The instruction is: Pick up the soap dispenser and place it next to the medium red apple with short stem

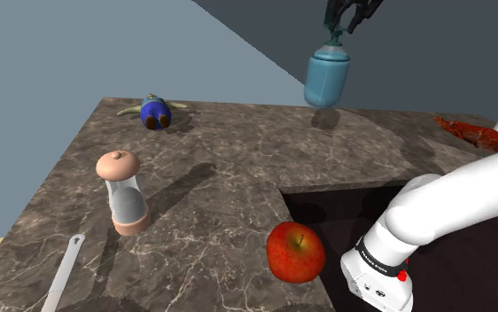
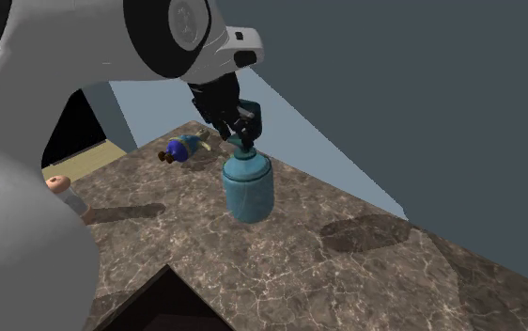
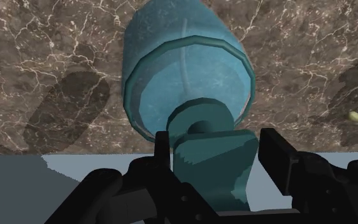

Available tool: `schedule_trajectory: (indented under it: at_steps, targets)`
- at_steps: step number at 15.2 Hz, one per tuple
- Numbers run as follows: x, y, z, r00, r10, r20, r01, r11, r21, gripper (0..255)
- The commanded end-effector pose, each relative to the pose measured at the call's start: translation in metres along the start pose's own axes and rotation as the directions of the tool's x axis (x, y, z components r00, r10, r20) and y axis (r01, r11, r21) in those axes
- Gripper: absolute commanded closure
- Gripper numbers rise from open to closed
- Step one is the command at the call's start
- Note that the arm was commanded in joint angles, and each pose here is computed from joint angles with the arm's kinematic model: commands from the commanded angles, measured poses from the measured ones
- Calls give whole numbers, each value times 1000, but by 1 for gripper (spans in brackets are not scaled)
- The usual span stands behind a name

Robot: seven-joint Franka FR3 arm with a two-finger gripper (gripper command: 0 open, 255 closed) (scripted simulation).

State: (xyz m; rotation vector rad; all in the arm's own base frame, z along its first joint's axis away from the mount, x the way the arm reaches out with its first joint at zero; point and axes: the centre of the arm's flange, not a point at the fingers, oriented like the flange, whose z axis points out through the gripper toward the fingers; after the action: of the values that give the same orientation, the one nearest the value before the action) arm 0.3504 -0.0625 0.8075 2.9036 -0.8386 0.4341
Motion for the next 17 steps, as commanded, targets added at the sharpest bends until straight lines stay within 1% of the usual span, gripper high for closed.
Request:
schedule_trajectory:
  at_steps: [1,17]
  targets:
    - [-19,-17,-5,1000,2,-1,-2,1000,-1,255]
    - [-166,-162,-51,1000,2,-1,-2,1000,-1,255]
